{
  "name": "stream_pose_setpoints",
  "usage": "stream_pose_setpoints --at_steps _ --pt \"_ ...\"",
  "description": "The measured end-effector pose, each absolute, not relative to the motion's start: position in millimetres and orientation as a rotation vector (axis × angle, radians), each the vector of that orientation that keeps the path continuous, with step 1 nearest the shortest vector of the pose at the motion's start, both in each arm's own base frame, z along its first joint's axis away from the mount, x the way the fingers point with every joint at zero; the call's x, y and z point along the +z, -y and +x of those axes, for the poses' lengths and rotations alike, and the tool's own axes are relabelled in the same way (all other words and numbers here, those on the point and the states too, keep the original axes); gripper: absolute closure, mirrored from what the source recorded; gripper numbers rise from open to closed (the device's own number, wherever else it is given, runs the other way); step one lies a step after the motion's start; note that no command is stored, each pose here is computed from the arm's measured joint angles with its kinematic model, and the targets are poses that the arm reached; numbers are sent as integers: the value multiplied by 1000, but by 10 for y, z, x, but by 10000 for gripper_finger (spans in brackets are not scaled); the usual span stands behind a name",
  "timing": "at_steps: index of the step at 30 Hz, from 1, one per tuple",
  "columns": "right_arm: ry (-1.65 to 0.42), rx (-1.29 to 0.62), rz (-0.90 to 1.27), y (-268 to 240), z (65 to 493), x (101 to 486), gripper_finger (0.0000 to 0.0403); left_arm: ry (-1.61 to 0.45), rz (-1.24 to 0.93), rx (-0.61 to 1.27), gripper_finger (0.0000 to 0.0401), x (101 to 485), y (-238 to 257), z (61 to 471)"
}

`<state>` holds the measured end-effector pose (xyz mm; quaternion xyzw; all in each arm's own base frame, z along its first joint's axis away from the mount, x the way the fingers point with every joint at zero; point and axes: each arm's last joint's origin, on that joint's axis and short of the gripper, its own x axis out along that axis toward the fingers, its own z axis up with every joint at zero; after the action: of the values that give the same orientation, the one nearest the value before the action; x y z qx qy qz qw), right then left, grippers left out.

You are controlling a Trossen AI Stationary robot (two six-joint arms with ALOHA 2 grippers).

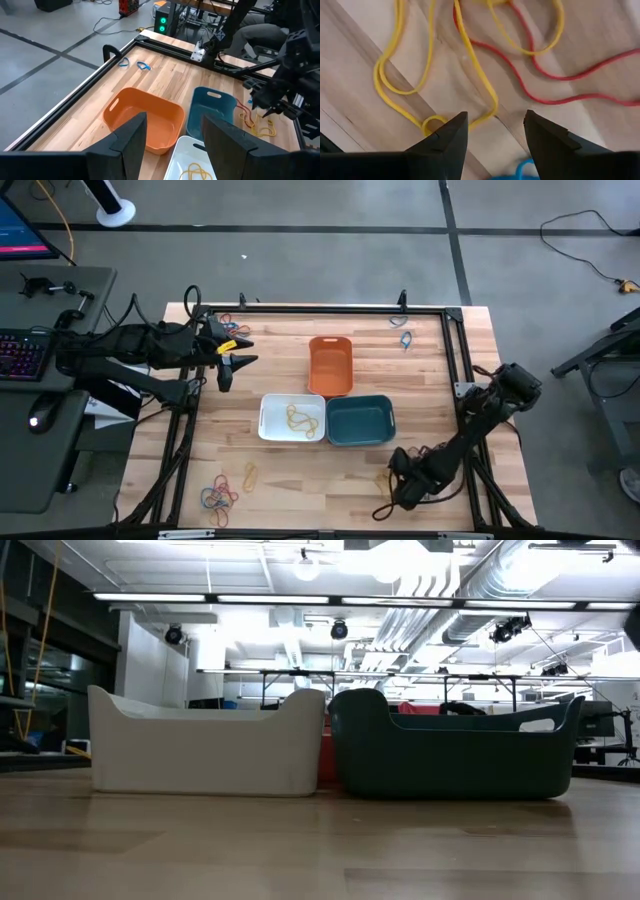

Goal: Sort rubber bands into baskets
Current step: Put the yellow rubber band into the white bin

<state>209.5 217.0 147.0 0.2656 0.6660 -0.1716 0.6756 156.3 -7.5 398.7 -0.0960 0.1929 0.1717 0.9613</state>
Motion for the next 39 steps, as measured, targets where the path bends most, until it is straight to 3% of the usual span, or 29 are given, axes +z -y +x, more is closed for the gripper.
stream_pose_setpoints --at_steps 13,16,20,22,29,39 --pt "-1443 -369 600 -2132 2116 1422 232 -379 -242 364 222 3990 73 1562" --pt "-1438 -361 596 -2133 2130 1405 278 -377 -242 371 222 3990 71 1563" --pt "-1439 -292 627 -2184 2171 1426 380 -377 -242 372 222 3990 71 1563" --pt "-1470 -247 643 -2227 2188 1478 390 -376 -242 372 222 3991 71 1562" --pt "-1511 -158 610 -2329 2169 1950 398 -367 -229 409 222 3993 60 1559" --pt "-1377 -60 642 -2094 2130 2719 402 -364 -223 421 222 3994 56 1559"
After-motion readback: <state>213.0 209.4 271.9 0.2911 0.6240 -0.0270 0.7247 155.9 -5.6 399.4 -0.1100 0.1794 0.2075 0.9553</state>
